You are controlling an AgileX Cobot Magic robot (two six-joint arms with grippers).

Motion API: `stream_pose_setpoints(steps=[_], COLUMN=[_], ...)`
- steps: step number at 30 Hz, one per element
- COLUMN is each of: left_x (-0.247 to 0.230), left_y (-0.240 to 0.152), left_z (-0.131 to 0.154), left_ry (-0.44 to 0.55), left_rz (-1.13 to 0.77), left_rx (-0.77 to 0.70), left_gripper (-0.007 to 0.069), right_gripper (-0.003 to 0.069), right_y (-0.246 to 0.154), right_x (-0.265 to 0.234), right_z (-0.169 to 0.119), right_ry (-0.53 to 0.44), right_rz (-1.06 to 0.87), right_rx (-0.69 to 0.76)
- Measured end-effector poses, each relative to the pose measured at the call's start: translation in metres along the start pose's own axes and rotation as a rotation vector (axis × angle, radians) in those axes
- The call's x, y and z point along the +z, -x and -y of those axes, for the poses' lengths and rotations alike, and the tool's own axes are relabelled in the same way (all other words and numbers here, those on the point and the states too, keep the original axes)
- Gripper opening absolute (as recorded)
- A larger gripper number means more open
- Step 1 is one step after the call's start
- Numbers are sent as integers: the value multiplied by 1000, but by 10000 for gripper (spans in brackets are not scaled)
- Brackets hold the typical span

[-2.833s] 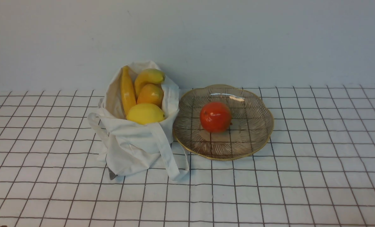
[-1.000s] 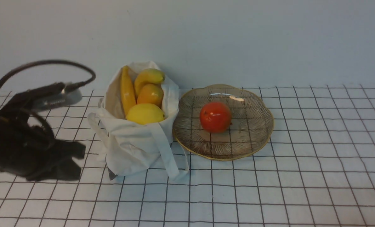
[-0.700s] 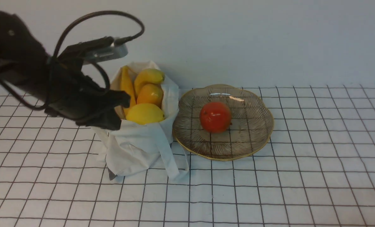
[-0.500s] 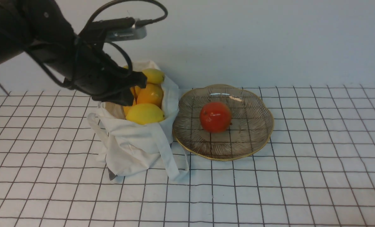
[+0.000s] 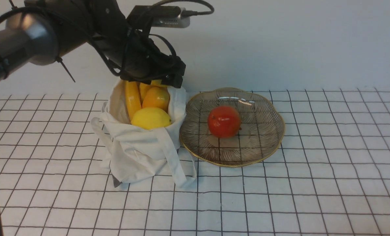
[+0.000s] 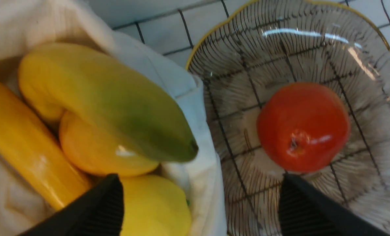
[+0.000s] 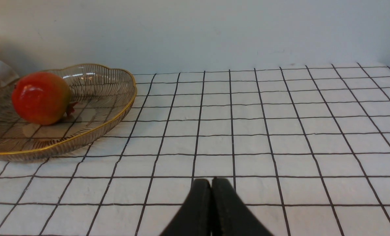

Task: Take the fruit out of the bag on the white checkered tablecloth and place them on the plate.
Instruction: 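Reach into the white bag and grasp the banana with the left gripper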

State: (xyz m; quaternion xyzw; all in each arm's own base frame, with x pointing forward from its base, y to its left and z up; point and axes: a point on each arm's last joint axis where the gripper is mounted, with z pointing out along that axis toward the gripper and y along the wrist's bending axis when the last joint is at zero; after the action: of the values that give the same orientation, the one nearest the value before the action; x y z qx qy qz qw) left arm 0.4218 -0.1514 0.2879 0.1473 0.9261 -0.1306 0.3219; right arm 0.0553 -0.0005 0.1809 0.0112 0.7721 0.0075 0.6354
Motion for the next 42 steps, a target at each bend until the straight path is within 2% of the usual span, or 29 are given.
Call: stream_pose_setpoints(steps=[3, 12, 18, 19, 29, 32, 35, 42], left_x=[9, 35, 45, 49, 53, 53, 47, 38], left_y=[6, 1, 2, 2, 2, 1, 2, 3], left_z=[-3, -8, -10, -11, -16, -17, -17, -18], left_ry=[13, 24, 32, 35, 85, 100, 112, 139], left_rz=[80, 84, 118, 130, 147, 138, 126, 96], left_rx=[-1, -8, -14, -10, 67, 92, 115, 157], left_gripper=[675, 673, 596, 564, 480, 414, 299, 285], right_gripper=[-15, -15, -15, -15, -15, -15, -15, -15], right_y=[0, 0, 0, 0, 0, 0, 0, 0], right_x=[0, 0, 0, 0, 0, 0, 0, 0], right_z=[0, 0, 0, 0, 0, 0, 0, 0], right_ry=[0, 0, 0, 0, 0, 0, 0, 0], right_rz=[0, 0, 0, 0, 0, 0, 0, 0], right_rx=[0, 0, 0, 0, 0, 0, 0, 0])
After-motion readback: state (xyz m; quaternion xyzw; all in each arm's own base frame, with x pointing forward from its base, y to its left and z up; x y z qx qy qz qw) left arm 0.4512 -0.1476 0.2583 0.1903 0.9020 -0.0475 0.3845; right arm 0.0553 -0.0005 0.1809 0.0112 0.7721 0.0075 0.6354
